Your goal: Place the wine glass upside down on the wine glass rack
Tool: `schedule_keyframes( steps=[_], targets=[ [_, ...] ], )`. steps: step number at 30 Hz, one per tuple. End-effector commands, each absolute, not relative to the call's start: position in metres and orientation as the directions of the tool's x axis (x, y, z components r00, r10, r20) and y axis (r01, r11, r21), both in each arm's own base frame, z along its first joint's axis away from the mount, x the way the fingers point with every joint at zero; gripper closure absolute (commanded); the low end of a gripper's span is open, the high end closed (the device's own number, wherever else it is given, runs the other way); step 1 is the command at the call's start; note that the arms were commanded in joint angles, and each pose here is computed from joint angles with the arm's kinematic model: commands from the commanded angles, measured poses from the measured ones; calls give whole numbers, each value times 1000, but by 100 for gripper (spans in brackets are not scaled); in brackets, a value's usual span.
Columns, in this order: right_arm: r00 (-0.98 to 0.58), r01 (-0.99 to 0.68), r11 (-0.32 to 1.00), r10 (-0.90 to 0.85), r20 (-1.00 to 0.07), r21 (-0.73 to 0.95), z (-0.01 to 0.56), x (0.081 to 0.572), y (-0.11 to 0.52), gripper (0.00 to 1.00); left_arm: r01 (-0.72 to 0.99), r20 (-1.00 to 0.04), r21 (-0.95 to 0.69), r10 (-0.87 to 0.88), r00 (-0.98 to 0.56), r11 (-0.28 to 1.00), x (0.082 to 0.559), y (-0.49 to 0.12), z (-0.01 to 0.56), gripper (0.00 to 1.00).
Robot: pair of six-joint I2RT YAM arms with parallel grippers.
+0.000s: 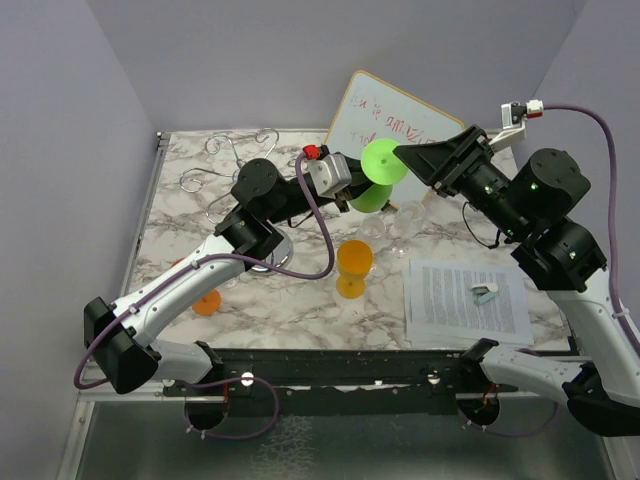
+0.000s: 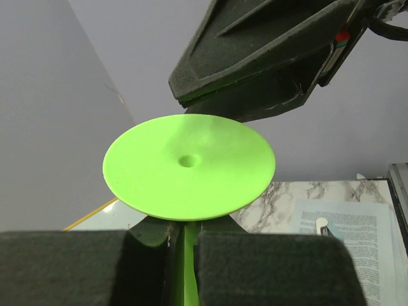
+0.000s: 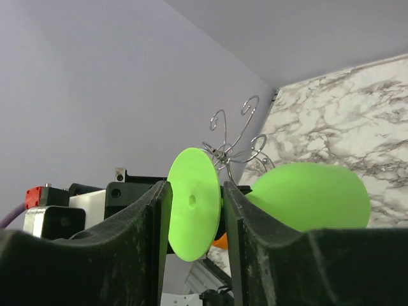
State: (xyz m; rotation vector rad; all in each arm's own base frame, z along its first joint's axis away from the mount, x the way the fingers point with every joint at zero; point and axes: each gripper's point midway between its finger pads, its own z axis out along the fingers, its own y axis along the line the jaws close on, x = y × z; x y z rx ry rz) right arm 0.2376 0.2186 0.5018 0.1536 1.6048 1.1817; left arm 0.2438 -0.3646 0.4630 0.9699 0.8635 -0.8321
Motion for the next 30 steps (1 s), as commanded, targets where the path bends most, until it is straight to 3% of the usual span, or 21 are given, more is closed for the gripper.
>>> schedule_keyframes(
  steps=[1, 7, 9, 12, 14, 15, 17, 20, 23, 30],
  targets=[
    [-447, -466, 446, 627, -638, 764, 499, 231, 226, 64, 871, -865, 383, -211, 455, 307, 231, -361, 473, 100],
    [-496, -465, 407, 615, -613, 786, 494, 229, 236, 64, 878, -865, 382, -223, 449, 289, 226, -360, 475, 100],
    [-501, -460, 394, 625, -599, 796, 493, 230, 237, 74, 881, -867, 376, -225, 444, 286, 225, -361, 475, 100],
    [-489, -463, 378, 645, -587, 802, 497, 230, 235, 96, 889, -881, 345, -224, 418, 302, 229, -360, 473, 100],
    [-469, -459, 377, 666, -580, 804, 498, 233, 232, 99, 888, -890, 311, -224, 397, 337, 234, -356, 473, 89],
    [-456, -454, 380, 678, -577, 806, 498, 236, 230, 99, 886, -894, 295, -224, 388, 358, 236, -353, 473, 79],
    [-429, -450, 386, 697, -575, 805, 499, 241, 228, 99, 875, -898, 264, -227, 377, 406, 239, -344, 475, 50],
    [-365, -438, 407, 734, -572, 801, 502, 255, 222, 99, 858, -915, 171, -245, 321, 484, 242, -325, 480, 26],
    [-307, -443, 431, 751, -585, 786, 506, 271, 222, 99, 819, -947, 79, -215, 240, 568, 249, -304, 475, 17],
    [-246, -416, 507, 737, -630, 755, 499, 319, 243, 99, 652, -985, -13, -121, 122, 758, 259, -247, 467, 14]
  ],
)
